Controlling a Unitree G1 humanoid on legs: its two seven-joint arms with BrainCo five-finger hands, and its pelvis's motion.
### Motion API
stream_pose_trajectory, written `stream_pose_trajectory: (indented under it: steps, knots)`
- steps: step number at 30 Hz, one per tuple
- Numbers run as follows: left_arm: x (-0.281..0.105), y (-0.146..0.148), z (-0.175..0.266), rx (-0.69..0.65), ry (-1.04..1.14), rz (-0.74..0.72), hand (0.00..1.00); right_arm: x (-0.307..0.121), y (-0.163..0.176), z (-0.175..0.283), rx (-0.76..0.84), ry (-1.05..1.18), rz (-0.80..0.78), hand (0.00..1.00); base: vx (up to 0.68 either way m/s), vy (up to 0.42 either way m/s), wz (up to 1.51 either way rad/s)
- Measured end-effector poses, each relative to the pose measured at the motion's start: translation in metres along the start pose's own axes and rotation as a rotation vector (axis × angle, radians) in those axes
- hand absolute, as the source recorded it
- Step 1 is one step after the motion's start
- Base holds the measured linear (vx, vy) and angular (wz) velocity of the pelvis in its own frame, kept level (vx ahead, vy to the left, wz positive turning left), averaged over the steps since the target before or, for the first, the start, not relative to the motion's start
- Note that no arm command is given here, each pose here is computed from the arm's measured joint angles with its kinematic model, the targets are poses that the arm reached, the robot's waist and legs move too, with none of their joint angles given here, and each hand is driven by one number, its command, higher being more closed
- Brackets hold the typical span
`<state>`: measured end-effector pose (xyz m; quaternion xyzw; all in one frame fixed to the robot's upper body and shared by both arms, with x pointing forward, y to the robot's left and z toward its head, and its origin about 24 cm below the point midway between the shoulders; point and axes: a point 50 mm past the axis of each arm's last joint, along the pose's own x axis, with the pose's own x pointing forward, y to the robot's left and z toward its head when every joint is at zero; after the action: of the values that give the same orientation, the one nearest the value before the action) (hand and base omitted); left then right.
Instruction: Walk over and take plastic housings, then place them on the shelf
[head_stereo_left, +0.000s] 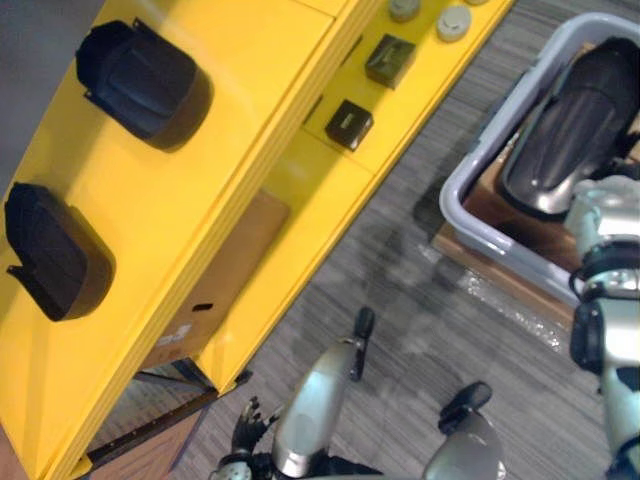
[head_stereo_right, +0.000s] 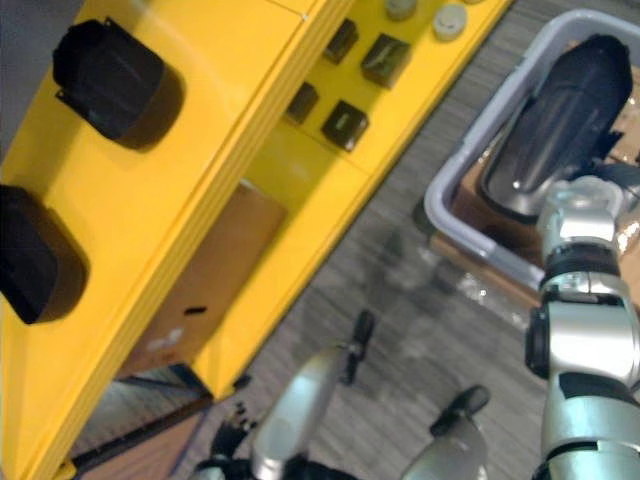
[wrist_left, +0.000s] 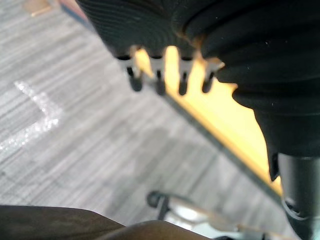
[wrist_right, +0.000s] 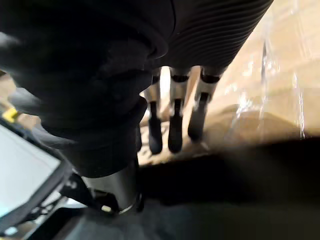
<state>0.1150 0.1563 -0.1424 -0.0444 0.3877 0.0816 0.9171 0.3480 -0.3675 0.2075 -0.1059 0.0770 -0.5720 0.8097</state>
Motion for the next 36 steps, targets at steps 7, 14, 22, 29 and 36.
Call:
stream_pose_trajectory:
  steps: [7,14,22,29,36]
  knots:
    - [0.000,-0.002,-0.001,0.003,0.004,-0.007,0.00,0.000,0.003,-0.006,-0.071,0.025,0.034,1.00,-0.01,-0.005,0.00]
    - [0.000,-0.003,0.004,0.004,-0.033,-0.018,0.00,0.001,0.002,-0.010,-0.249,-0.016,0.048,1.00,-0.03,-0.005,0.01]
    - [-0.001,-0.033,0.105,-0.090,-0.438,-0.168,0.00,-0.001,0.006,-0.002,-0.409,-0.184,0.110,1.00,-0.03,-0.010,0.00]
    - [-0.007,-0.057,0.172,-0.041,-0.649,-0.228,0.00,-0.024,0.018,0.026,-0.386,-0.426,0.127,1.00,-0.04,-0.020,-0.29]
    - [-0.011,-0.068,0.232,0.102,-0.833,-0.130,0.00,-0.063,0.046,0.027,-0.360,-0.594,0.212,1.00,-0.02,-0.043,-0.26]
